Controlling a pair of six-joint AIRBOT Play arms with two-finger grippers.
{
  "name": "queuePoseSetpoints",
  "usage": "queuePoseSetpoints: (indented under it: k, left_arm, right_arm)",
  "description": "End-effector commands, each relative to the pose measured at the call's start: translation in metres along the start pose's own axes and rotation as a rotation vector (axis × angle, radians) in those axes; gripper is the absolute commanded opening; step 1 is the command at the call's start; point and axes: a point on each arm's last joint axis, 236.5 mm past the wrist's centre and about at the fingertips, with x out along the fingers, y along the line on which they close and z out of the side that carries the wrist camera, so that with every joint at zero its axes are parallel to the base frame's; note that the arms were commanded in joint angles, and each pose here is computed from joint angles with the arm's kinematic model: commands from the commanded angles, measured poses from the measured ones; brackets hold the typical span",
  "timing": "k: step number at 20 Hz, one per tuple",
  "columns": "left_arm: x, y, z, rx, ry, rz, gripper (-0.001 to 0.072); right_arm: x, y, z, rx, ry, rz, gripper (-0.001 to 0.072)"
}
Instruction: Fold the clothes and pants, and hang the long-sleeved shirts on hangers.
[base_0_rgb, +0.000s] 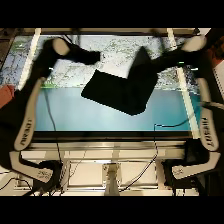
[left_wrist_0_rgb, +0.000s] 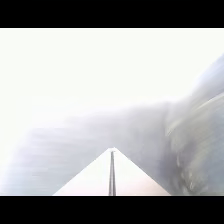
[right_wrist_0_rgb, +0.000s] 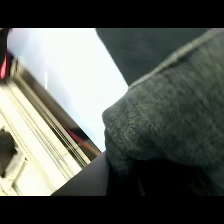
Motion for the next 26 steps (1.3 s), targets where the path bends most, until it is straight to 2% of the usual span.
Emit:
queuePoseSetpoints:
  k: [1,2,3,4,5,7,8,9,10,13,16,20,24,25,26]
  left_arm:
    - [-0.060,0.038,0.033,-0.020,-0.105,0.078,0.0022]
    - [-0.063,0.041,0.031,-0.025,-0.096,0.084,0.0024]
    - [-0.063,0.045,0.027,-0.030,-0.079,0.089,0.0099]
    - [-0.063,0.047,0.025,-0.033,-0.067,0.092,0.0229]
    - [-0.063,0.050,0.023,-0.037,-0.060,0.096,0.0284]
    - [-0.066,0.055,0.024,-0.032,-0.062,0.104,0.0284]
    - [-0.068,0.056,0.025,-0.035,-0.064,0.106,0.0283]
    - [-0.071,0.057,0.025,-0.036,-0.065,0.108,0.0283]
    - [-0.074,0.056,0.025,-0.034,-0.065,0.108,0.0283]
    - [-0.094,0.047,0.025,-0.018,-0.070,0.106,0.0284]
    - [-0.133,0.051,0.023,0.041,-0.074,0.196,0.0283]
    - [-0.191,0.076,0.011,0.111,-0.047,0.392,0.0283]
    - [-0.207,0.075,0.000,0.110,-0.019,0.410,0.0284]
    - [-0.206,0.075,0.000,0.109,-0.016,0.410,0.0284]
    - [-0.206,0.075,0.000,0.110,-0.015,0.409,0.0289]
  right_arm:
    - [0.119,0.027,0.023,-0.108,-0.021,-0.039,0.0025]
    - [0.139,0.031,0.045,-0.100,-0.111,-0.056,0.0042]
    - [0.151,0.040,0.071,-0.103,-0.212,-0.069,0.0259]
    - [0.154,0.049,0.088,-0.129,-0.274,-0.075,0.0475]
    - [0.152,0.056,0.098,-0.154,-0.303,-0.080,0.0488]
    - [0.141,0.060,0.095,-0.214,-0.253,-0.104,0.0487]
    - [0.132,0.052,0.086,-0.247,-0.190,-0.135,0.0420]
    - [0.120,0.040,0.076,-0.271,-0.117,-0.176,0.0146]
    - [0.106,0.025,0.067,-0.270,-0.059,-0.220,0.0037]
    - [0.052,-0.033,0.041,-0.116,0.054,-0.311,0.0025]
    - [0.000,-0.087,0.011,0.076,0.054,-0.303,0.0023]
    - [-0.043,-0.133,-0.054,0.302,-0.088,-0.147,0.0023]
    - [-0.032,-0.143,-0.103,0.642,-0.444,0.090,0.0026]
    - [-0.020,-0.157,-0.114,0.763,-0.497,0.083,0.0150]
    - [-0.004,-0.167,-0.128,0.853,-0.500,0.061,0.0525]
